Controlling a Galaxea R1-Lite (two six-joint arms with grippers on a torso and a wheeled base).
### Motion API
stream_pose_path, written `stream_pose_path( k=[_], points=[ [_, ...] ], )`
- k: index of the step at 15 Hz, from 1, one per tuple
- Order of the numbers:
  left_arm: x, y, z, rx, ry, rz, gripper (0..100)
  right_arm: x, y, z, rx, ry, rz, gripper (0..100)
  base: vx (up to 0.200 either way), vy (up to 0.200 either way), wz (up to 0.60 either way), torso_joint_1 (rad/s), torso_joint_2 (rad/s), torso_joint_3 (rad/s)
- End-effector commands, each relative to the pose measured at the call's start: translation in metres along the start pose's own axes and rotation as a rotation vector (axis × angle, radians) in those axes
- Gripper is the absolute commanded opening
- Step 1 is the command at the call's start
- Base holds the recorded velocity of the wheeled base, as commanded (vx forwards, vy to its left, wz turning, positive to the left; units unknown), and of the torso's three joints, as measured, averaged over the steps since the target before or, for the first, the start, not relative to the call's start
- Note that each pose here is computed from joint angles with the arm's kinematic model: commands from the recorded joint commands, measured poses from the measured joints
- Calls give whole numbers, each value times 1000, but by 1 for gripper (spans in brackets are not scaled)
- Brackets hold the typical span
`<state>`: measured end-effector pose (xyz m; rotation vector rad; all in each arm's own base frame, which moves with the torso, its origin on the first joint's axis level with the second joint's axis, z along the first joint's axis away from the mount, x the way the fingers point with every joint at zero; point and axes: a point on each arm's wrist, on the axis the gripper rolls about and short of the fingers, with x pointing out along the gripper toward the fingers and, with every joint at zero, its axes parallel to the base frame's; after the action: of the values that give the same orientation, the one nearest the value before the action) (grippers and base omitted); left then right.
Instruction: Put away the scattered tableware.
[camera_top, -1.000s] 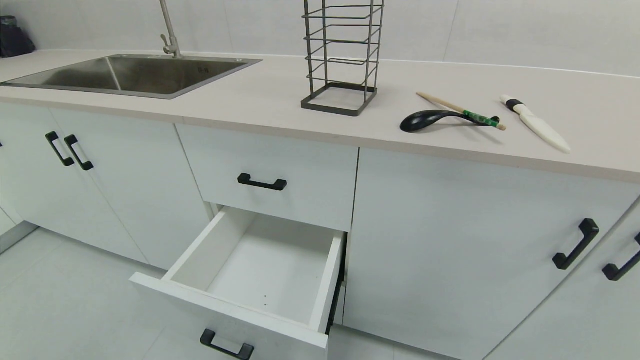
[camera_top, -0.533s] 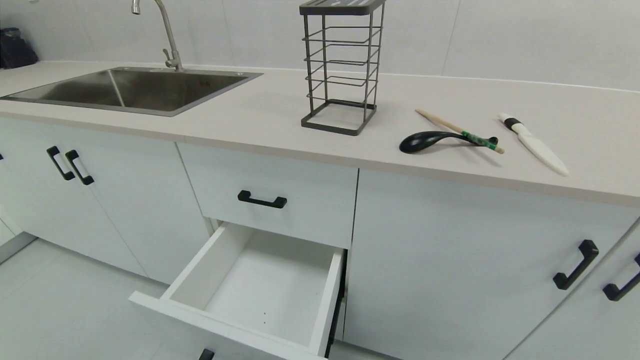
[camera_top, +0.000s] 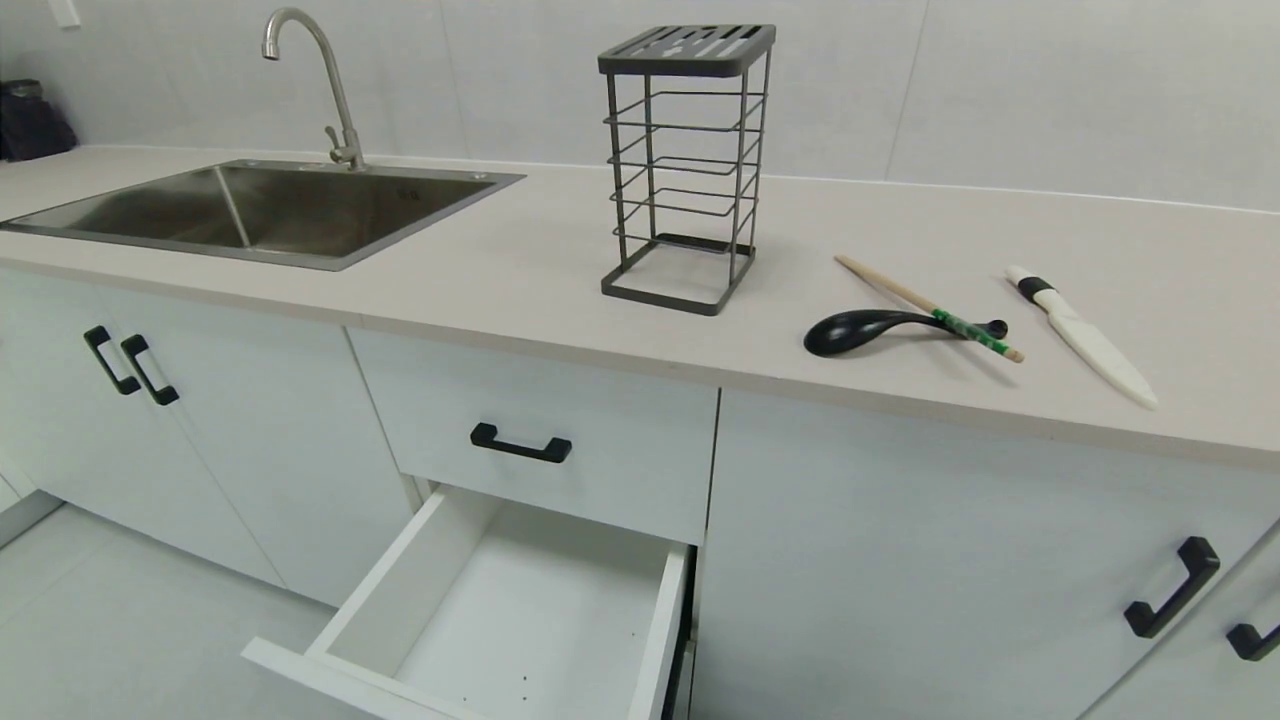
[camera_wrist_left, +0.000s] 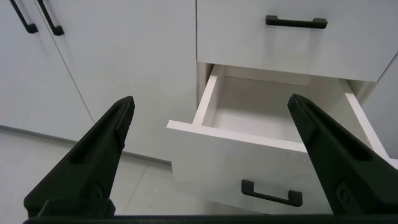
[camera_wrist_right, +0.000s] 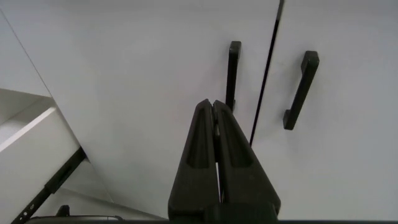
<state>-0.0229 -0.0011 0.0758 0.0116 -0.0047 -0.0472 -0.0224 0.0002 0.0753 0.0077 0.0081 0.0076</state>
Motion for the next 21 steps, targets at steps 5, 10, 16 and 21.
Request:
stream_pose_path(
  k=[5,10,16,21],
  points=[
    [0,0,0,-1,0,1,100,0,0,0,0,1,0,0,0,0,0,213,-415,-191],
    [0,0,0,1,0,10,100,0,0,0,0,0,0,0,0,0,0,160,-468,-221],
    [0,0,0,-1,0,7,100,0,0,0,0,1,0,0,0,0,0,339,-493,-237],
    [0,0,0,-1,0,7,100,0,0,0,0,1,2,0,0,0,0,284,-534,-254]
  ],
)
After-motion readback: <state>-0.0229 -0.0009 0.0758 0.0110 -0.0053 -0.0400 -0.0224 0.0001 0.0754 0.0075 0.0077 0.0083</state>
